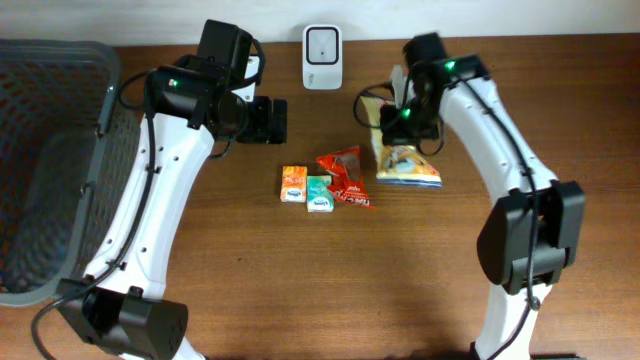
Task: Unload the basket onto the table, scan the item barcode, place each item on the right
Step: 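Grasp the yellow pack with the right gripper and move it to the right edge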
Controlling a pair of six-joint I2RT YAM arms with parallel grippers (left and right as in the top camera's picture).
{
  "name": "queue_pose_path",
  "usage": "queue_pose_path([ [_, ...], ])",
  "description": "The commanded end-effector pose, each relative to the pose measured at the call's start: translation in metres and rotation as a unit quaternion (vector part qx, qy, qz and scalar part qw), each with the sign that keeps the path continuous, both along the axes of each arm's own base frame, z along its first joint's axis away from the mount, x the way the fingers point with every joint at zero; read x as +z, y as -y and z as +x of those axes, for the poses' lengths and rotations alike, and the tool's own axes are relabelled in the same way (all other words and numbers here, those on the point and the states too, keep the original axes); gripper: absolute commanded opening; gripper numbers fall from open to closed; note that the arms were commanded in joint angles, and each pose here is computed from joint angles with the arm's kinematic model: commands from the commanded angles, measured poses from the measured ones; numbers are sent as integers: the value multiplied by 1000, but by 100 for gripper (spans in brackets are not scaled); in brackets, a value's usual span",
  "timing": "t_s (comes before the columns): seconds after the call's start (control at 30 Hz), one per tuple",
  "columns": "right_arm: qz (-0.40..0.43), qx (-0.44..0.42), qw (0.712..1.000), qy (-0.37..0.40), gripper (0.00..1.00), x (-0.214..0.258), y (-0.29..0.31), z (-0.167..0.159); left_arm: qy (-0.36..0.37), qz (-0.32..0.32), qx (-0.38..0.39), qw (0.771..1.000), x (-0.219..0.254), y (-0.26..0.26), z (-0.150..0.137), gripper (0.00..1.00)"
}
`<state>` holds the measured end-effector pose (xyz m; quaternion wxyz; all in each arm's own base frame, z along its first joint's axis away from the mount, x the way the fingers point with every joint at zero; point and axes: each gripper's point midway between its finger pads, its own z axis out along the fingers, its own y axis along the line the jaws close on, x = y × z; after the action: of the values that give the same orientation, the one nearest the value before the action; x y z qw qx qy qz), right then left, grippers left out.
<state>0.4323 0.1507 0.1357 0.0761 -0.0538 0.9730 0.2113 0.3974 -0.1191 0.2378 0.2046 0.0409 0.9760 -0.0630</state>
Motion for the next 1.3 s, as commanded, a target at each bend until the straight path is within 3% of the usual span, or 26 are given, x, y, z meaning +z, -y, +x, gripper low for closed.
queue_pose_path([
  [0.0,206,23,978,1,4,52,-14,-1,3,-1,5,1000,2,-1,1,99],
  [0.07,307,22,951,-9,4,59,-3,-3,3,0,5,1000,2,-1,1,99],
  [0.2,389,-70,916,-70,4,11,37,6,3,-1,5,1000,2,-1,1,99],
  [0.27,262,-144,950,-90,4,-43,82,10,3,-1,5,1000,2,-1,1,99],
  [0.3,176,-191,960,-101,9,-67,111,9,3,-1,5,1000,2,-1,1,99],
  [0.33,122,-218,963,-102,31,-79,136,7,3,-1,5,1000,2,-1,1,99],
  [0.37,101,-238,960,-105,38,-83,156,4,3,-1,5,1000,2,-1,1,99],
  [0.4,99,-256,955,-110,40,-80,175,0,3,-1,5,1000,2,-1,1,99],
  [0.47,88,-251,958,-111,32,-62,197,-7,3,-1,5,1000,2,-1,1,99],
  [0.57,13,-230,966,-115,52,-38,207,-14,3,-1,4,1000,2,-1,1,99],
  [0.6,4,-209,972,-110,92,-37,200,-13,3,-1,4,1000,2,-1,1,99],
  [0.63,-1,-204,973,-104,99,-38,197,-10,3,0,4,1000,2,-1,1,99],
  [0.73,-15,-186,979,-86,98,-46,186,0,3,-1,4,1000,2,-1,1,99],
  [0.83,-79,-163,978,-98,98,-81,173,2,3,-1,4,1000,2,-1,1,99],
  [0.93,-73,-197,970,-119,99,-113,162,7,3,-1,4,1000,2,-1,1,99],
  [1.0,-53,-148,981,-116,94,-127,139,8,3,-1,4,1000,2,-1,1,99],
  [1.03,-68,-138,982,-111,86,-133,133,7,3,-1,4,1000,2,-1,1,99],
  [1.07,-107,-127,981,-101,64,-140,130,8,3,-1,4,1000,2,-1,1,99],
  [1.13,-134,-142,976,-98,7,-142,124,10,3,-1,4,1000,2,-1,1,99],
  [1.2,-121,-143,978,-96,4,-139,114,13,3,-1,4,1000,2,-1,1,99],
  [1.27,-44,-121,989,-70,4,-104,87,33,3,0,4,1000,2,-1,1,99],
])
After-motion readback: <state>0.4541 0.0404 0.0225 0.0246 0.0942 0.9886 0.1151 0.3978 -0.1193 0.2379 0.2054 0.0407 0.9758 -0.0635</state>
